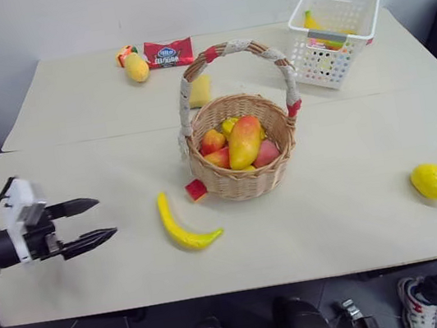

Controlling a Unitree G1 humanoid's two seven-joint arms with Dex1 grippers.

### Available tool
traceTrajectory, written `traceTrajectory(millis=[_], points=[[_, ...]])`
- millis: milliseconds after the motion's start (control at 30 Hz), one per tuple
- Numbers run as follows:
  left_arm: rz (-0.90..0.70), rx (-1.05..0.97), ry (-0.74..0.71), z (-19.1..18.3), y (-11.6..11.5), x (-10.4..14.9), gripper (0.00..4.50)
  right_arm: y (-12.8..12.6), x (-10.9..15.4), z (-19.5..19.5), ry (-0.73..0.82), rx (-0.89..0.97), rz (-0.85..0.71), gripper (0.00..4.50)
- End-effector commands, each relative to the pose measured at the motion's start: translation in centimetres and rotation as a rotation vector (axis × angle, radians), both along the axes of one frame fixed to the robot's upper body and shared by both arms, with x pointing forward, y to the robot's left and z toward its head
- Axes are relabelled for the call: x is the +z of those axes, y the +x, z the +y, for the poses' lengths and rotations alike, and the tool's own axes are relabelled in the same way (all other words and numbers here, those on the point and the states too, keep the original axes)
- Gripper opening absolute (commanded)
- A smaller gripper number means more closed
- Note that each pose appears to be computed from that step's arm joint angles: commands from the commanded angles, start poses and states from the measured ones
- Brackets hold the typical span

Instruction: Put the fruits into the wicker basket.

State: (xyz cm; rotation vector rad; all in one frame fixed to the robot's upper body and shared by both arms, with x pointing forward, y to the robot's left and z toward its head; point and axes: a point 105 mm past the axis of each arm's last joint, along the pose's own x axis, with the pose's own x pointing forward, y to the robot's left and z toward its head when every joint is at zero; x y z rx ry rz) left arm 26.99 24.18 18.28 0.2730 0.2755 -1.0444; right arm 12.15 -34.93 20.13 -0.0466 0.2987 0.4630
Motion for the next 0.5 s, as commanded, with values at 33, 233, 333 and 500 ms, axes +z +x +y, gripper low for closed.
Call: traceTrajectory(millis=[33, 233, 333, 500], points=[[-0.04, -0.076, 0.074, -3.9, 1.0, -0.2, 4.48, 0.8, 2.2, 5.8, -0.029, 0.21, -0.069, 4.5], [-0.07, -0.017, 0.106, -9.1, 5.0, -1.8, 4.48, 1.2, 3.8, 15.2, -0.014, 0.533, -0.16, 4.5], [-0.066, -0.005, 0.117, -10.3, 5.9, -2.0, 4.48, 1.1, 3.9, 17.2, -0.005, 0.6, -0.172, 4.5], [-0.053, 0.071, 0.184, -10.5, 7.8, -2.7, 4.48, 3.9, 3.7, 17.8, 0.001, 0.623, -0.177, 4.5]])
